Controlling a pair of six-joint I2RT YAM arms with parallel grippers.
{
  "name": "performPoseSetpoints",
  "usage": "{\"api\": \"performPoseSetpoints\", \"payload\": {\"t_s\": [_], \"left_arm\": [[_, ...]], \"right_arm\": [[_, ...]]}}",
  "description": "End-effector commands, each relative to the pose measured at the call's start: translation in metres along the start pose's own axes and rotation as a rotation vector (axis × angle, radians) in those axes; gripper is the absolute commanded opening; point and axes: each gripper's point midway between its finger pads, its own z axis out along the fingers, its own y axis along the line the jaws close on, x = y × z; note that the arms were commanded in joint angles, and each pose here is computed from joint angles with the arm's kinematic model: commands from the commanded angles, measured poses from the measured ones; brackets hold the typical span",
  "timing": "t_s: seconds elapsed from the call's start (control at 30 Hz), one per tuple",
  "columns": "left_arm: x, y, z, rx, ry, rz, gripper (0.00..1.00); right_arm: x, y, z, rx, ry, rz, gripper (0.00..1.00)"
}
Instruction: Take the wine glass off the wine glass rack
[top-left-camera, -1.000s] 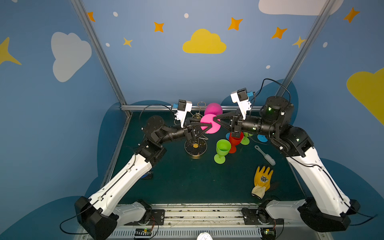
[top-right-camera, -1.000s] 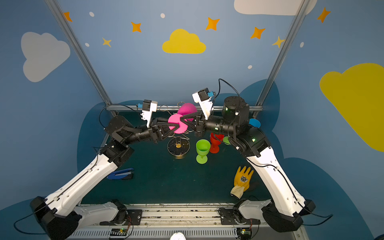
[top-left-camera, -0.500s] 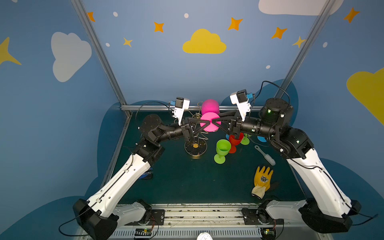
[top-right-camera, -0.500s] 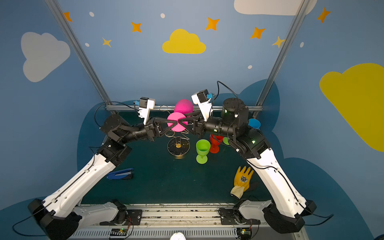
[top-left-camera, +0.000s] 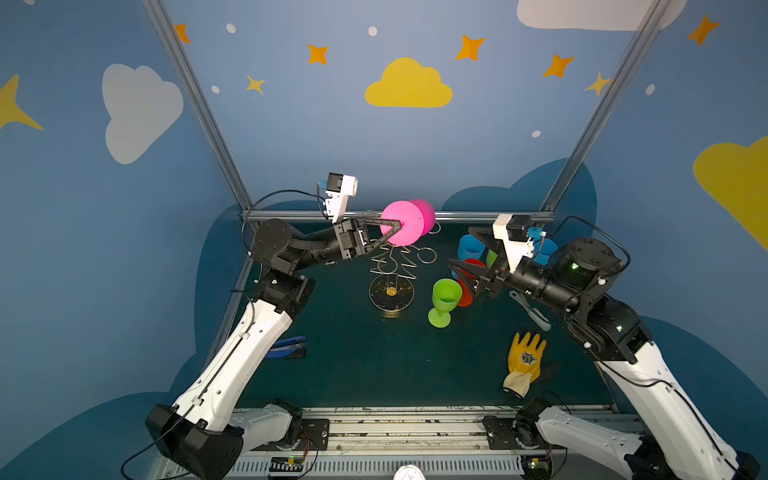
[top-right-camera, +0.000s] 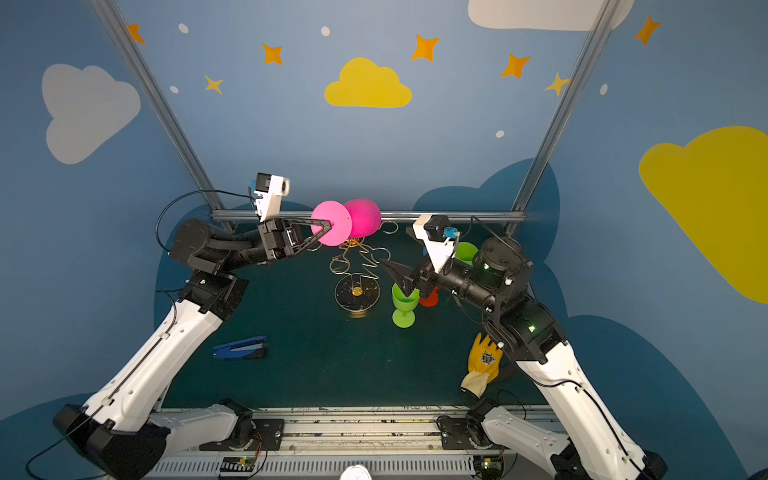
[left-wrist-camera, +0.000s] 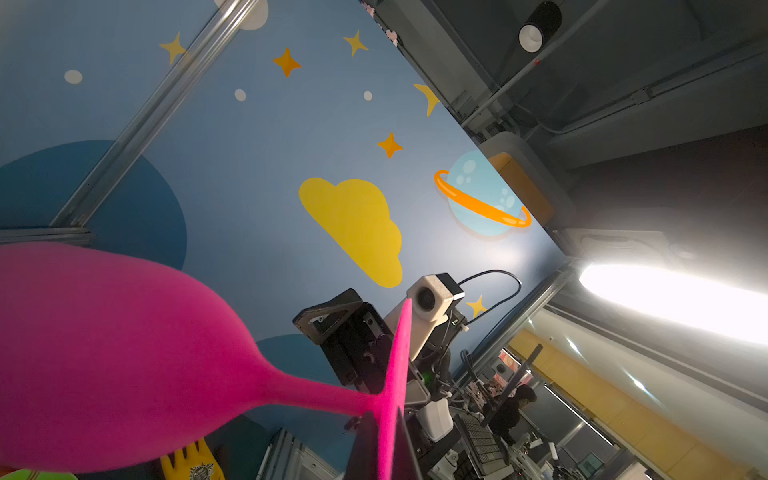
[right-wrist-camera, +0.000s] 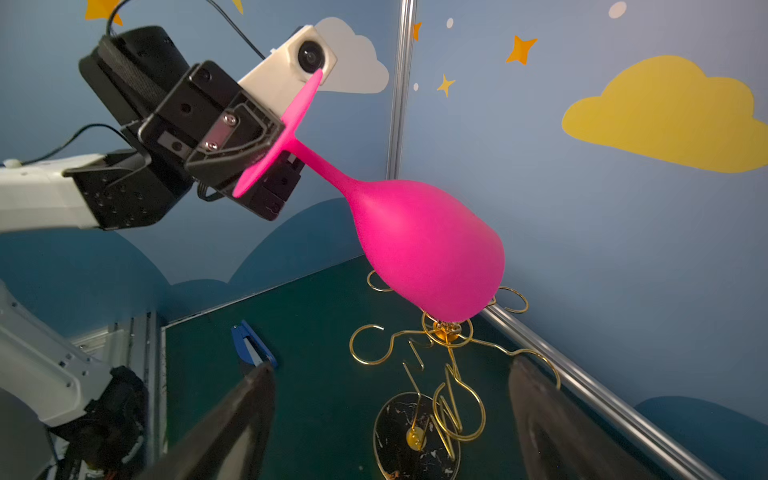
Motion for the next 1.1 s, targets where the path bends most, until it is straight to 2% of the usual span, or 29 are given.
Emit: {"api": "performPoseSetpoints", "payload": {"t_s": [0.0, 0.07, 0.2, 0.5, 1.07], "left_arm": [[0.0, -0.014, 0.001, 0.051, 0.033, -0.039, 0.03], [0.001, -0.011, 0.001, 0.049, 0.042, -0.062, 0.03], [0.002, -0.009, 0.001, 0.048, 0.048, -0.086, 0.03], [0.003, -0.011, 0.0, 0.066, 0.05, -0.116, 0.03], [0.005, -0.013, 0.003, 0.113, 0.077, -0.179, 0.04]], "right_arm": [[-0.009, -0.006, 0.011, 0.016, -0.089, -0.178, 0.89], [-0.009, -0.005, 0.018, 0.004, -0.112, -0.238, 0.89], [-0.008, -0.002, 0.031, -0.049, -0.129, -0.283, 0.9], [0.001, 0.003, 0.06, -0.145, -0.121, -0.277, 0.9], [0.011, -0.009, 0.091, -0.13, -0.081, -0.263, 0.89]]}}
